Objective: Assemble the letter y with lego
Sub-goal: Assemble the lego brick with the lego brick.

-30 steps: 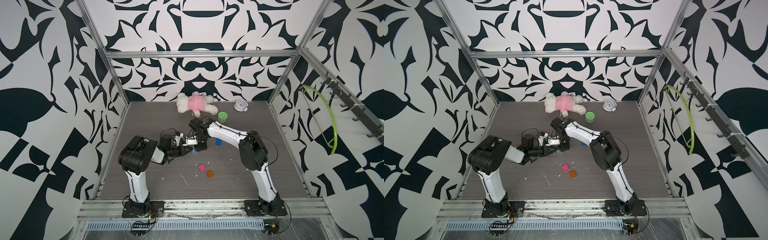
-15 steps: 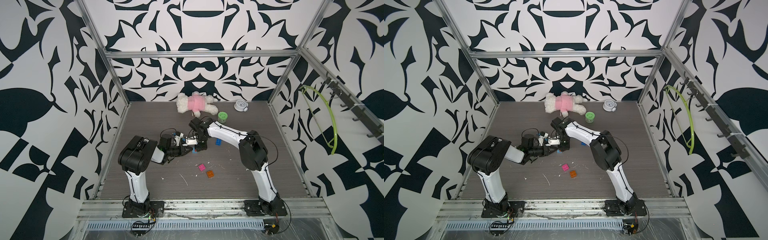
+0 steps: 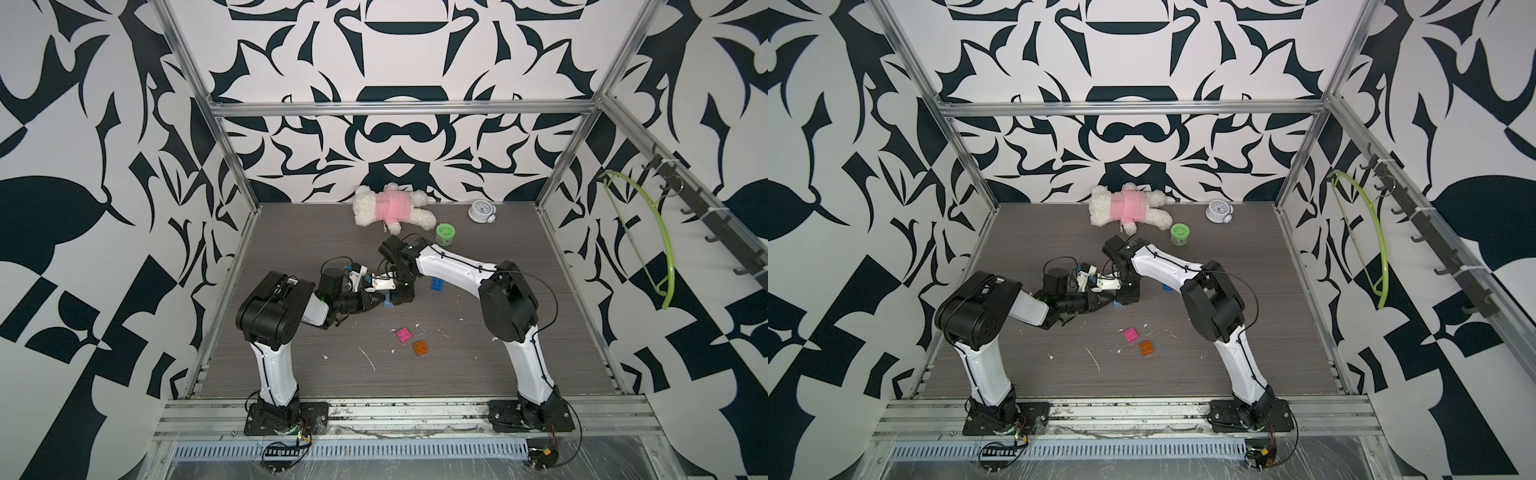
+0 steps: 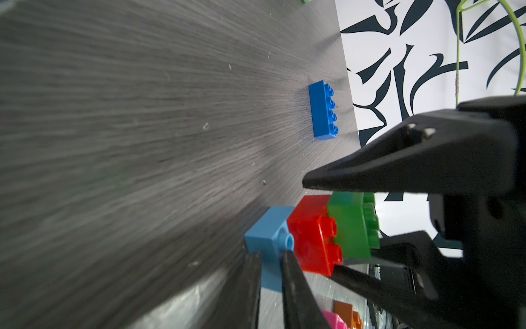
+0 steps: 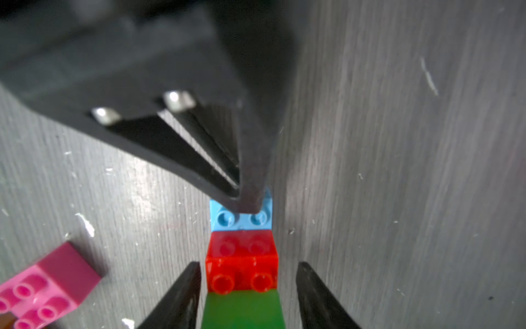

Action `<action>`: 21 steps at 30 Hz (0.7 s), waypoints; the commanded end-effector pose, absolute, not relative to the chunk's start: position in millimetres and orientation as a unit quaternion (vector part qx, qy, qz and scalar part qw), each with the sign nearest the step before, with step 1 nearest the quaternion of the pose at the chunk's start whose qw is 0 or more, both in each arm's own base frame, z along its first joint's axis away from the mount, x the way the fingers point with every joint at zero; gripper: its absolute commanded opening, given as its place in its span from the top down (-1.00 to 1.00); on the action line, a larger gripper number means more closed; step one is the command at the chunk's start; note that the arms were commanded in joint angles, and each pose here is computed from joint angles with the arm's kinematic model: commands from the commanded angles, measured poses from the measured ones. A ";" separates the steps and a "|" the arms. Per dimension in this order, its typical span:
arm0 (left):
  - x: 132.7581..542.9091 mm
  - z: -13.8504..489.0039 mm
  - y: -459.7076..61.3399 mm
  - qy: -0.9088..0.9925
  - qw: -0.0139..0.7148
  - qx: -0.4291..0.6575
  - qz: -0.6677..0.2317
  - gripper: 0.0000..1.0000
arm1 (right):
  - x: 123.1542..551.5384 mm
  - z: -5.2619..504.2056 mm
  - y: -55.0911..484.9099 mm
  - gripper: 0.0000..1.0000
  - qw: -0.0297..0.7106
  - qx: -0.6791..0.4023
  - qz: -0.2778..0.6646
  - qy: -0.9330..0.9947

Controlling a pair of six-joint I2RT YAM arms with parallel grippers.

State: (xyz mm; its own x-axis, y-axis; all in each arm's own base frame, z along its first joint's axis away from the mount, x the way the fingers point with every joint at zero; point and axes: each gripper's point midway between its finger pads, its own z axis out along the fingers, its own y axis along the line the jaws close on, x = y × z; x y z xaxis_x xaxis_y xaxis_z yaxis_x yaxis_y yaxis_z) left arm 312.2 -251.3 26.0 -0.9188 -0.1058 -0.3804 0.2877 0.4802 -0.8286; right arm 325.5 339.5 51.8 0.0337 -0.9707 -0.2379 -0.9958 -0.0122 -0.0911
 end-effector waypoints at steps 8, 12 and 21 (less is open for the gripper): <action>274.5 -31.6 -234.8 0.892 0.103 0.009 -0.440 0.64 | 345.7 165.2 362.8 -0.20 0.297 -0.582 0.144 0.743; 275.1 -31.8 -234.9 0.892 0.103 0.010 -0.440 0.64 | 360.4 191.5 342.7 -0.25 0.312 -0.410 0.217 0.829; 274.7 -32.3 -234.7 0.892 0.102 0.009 -0.439 0.64 | 350.6 154.7 296.6 -0.16 0.158 -0.052 0.345 0.924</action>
